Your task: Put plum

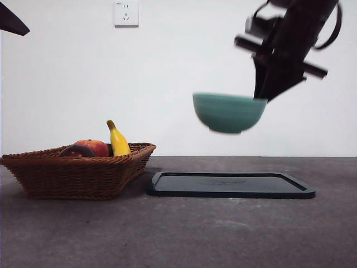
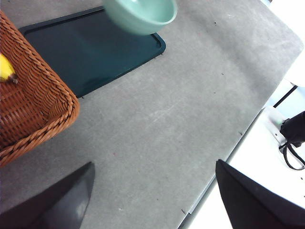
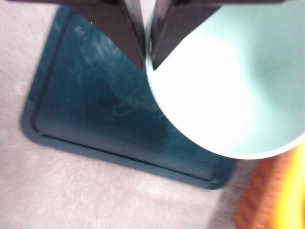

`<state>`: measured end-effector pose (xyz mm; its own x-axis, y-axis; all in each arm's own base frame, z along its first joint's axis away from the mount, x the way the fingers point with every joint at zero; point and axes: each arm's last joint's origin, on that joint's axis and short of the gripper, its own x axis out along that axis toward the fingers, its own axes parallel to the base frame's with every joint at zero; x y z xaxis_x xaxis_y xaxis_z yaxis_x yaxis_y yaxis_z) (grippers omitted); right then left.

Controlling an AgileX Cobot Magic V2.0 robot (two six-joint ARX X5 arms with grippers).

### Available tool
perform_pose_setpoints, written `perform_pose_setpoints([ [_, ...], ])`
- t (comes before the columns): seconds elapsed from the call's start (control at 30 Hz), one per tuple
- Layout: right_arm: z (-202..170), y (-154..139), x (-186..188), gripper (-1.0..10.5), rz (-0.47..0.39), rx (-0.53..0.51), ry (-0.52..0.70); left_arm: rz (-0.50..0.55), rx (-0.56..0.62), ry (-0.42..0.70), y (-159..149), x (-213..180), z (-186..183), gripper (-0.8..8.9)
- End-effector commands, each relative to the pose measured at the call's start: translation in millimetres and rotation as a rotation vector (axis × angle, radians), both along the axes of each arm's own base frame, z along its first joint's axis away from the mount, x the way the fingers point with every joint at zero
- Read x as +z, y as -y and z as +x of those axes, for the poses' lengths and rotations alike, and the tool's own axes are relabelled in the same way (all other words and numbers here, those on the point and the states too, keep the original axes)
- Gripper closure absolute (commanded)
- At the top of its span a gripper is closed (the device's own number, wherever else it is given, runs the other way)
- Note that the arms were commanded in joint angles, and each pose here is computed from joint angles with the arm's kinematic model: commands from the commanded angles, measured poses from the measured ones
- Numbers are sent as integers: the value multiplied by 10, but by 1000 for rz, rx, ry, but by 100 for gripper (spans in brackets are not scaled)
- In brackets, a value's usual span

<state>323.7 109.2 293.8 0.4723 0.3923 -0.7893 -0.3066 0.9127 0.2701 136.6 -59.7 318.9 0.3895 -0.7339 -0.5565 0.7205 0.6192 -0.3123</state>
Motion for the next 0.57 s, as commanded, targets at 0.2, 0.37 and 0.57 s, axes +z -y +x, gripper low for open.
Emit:
perform_pose_setpoints([
  [0.2, -492, 15, 517, 937, 1, 79, 82, 0, -16, 21, 10, 28, 9, 408],
  [0.37, -770, -12, 682, 937, 6, 119, 115, 1, -17, 19, 10, 27, 8, 408],
  [0.57, -949, -113, 519, 937, -39, 157, 100, 1, -17, 19, 10, 27, 8, 408],
])
